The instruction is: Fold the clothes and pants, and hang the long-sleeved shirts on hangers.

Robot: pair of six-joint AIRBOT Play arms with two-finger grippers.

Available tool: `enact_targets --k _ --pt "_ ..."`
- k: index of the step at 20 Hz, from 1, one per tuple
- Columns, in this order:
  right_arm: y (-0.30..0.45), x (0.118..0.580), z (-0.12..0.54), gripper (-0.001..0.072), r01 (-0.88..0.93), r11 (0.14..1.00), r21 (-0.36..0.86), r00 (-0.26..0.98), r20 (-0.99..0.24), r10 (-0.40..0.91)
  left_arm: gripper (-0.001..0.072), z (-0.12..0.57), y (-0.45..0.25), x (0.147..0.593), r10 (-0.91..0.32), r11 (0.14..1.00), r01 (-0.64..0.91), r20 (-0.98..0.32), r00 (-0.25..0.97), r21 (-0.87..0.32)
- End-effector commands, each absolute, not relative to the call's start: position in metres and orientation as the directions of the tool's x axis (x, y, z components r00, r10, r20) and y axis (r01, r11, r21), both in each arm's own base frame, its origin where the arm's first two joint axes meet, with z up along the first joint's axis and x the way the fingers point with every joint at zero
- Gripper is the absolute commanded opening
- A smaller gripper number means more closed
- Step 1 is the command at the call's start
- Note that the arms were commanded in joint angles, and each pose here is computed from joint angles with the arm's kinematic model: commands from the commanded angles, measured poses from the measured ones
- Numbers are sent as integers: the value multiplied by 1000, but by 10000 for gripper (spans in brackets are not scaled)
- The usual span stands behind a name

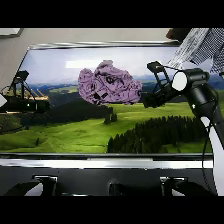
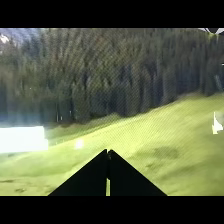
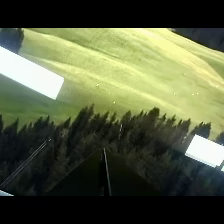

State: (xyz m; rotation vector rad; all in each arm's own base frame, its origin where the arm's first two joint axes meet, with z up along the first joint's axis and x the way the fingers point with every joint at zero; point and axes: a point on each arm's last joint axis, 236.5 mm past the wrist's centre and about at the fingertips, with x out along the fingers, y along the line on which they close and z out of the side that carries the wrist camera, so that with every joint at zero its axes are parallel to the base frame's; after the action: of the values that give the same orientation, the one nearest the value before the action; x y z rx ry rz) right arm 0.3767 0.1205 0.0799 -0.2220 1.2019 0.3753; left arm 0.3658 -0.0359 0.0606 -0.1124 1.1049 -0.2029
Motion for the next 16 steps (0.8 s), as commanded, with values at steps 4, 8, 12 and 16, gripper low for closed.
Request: enact_targets --k 4,8,12,16 --pt "121 377 79 33 -398 917 30 308 -937 165 27 61 -35 366 -218 976 105 -874 434 -191" --pt "121 377 79 33 -398 917 30 308 -937 165 35 62 -35 370 -214 977 102 -867 450 -188" --pt "121 377 79 33 -398 917 30 309 -937 165 720 55 -28 407 -190 960 -70 -816 546 -271" --pt "121 377 80 33 -398 917 31 309 -937 165 720 14 -74 481 -422 766 -158 -674 607 -623"
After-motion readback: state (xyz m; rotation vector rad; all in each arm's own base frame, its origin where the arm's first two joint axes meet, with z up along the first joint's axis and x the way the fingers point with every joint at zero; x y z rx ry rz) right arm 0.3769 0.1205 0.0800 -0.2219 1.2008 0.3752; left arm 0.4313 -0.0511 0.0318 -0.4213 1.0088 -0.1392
